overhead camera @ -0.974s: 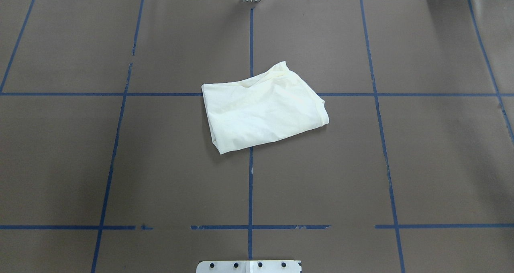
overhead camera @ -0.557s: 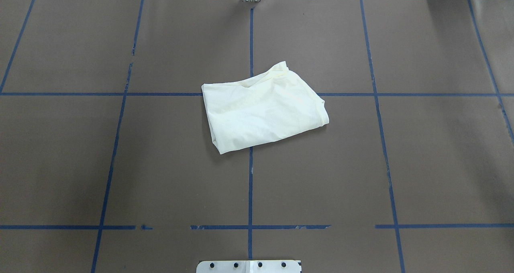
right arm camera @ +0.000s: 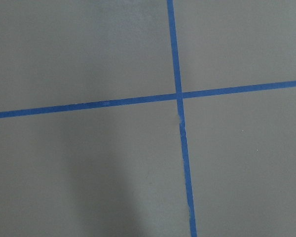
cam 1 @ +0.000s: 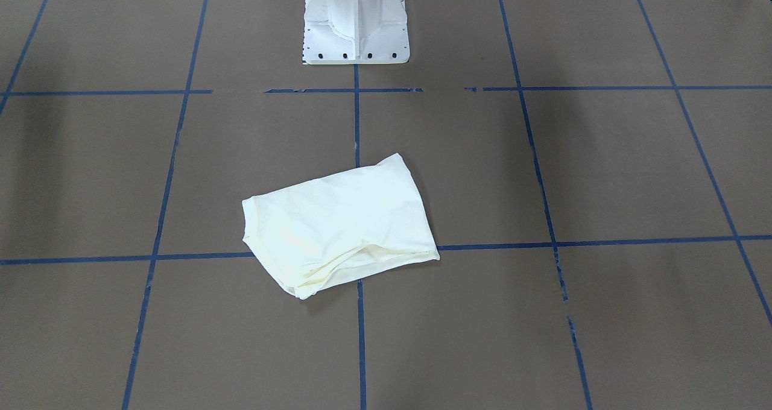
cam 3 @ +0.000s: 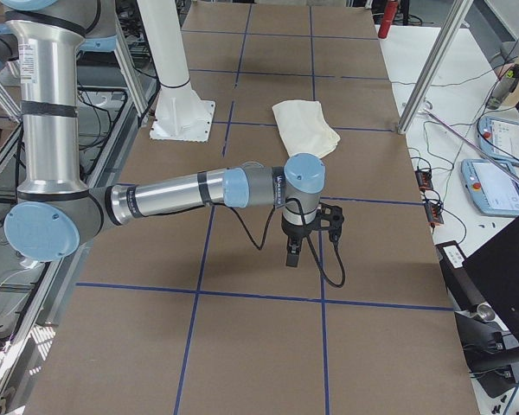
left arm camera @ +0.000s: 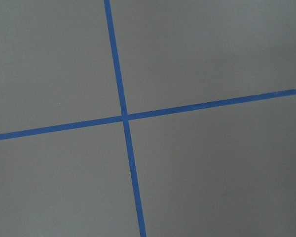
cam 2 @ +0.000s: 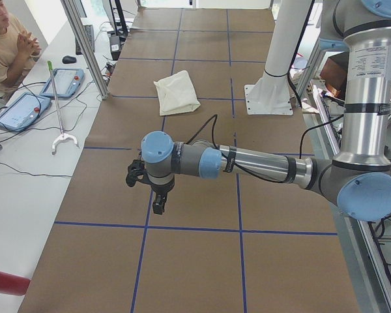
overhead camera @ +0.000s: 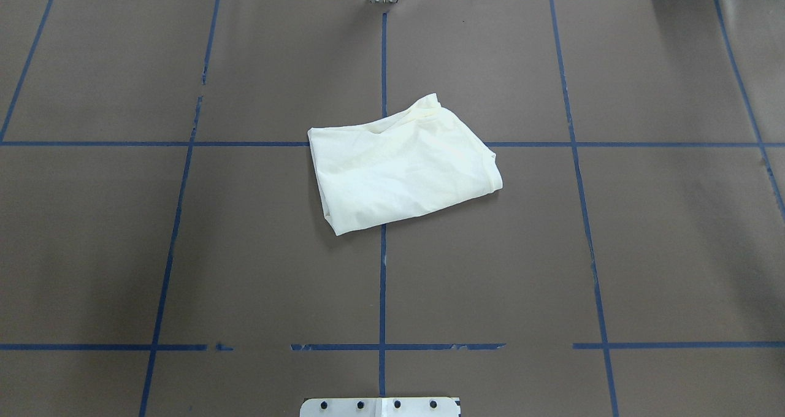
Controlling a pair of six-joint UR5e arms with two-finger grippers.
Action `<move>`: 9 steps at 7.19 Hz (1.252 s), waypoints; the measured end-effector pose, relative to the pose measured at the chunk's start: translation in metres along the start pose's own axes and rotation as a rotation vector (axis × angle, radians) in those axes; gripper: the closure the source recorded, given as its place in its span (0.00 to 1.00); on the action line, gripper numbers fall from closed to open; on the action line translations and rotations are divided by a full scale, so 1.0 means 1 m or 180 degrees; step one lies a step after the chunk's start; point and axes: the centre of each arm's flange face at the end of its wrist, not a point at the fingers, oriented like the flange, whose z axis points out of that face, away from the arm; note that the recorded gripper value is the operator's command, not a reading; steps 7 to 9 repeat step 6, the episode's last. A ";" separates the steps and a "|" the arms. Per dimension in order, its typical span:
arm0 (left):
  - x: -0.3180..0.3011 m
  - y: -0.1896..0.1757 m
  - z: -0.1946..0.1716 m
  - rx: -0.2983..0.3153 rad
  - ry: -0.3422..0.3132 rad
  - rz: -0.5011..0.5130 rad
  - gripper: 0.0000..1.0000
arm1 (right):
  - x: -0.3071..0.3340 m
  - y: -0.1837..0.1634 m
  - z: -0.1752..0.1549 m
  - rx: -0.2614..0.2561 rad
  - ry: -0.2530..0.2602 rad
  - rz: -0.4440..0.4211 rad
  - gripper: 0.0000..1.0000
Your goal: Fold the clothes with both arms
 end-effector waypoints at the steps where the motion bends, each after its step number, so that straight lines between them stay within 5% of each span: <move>1: 0.001 -0.002 -0.002 0.0015 -0.0041 0.0014 0.00 | 0.001 0.002 0.001 -0.0007 0.0001 0.0008 0.00; 9: 0.007 -0.009 -0.006 0.0046 -0.0041 0.0078 0.00 | 0.001 0.003 0.001 -0.0008 -0.0003 0.0007 0.00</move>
